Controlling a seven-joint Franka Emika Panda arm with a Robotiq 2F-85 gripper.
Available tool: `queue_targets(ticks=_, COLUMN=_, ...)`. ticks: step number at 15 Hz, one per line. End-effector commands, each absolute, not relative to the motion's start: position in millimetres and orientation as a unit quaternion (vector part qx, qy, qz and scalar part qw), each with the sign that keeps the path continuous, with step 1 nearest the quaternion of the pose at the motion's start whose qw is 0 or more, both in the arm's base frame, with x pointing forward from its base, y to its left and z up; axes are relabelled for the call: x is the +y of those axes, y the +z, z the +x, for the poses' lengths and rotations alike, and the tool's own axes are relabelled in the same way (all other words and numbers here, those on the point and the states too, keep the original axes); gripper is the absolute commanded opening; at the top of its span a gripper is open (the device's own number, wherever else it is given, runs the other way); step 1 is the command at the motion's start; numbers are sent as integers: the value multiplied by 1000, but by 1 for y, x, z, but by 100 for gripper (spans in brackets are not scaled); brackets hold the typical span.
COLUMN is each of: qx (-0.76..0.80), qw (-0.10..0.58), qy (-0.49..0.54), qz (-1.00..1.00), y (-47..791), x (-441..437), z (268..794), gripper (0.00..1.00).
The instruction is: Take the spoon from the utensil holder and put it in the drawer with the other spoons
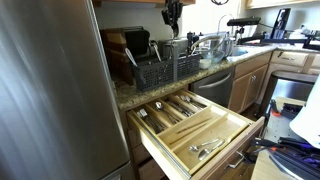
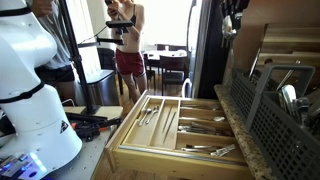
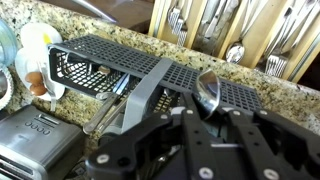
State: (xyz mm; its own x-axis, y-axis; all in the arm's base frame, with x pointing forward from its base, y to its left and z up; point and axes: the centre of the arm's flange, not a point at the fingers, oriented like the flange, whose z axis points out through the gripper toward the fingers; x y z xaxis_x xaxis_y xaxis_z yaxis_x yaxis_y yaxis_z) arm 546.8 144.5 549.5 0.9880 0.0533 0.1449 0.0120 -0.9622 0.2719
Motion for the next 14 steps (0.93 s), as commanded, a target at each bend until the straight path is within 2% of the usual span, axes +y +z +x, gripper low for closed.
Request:
queue_targets(ticks=1, qx=39, qw=132, qy=57, qz=989, y=556, x=143, z=532, gripper=5)
queue_targets(ticks=14, qx=111, qw=64, qy=10, qz=992, y=544, x=152, z=528, gripper=5)
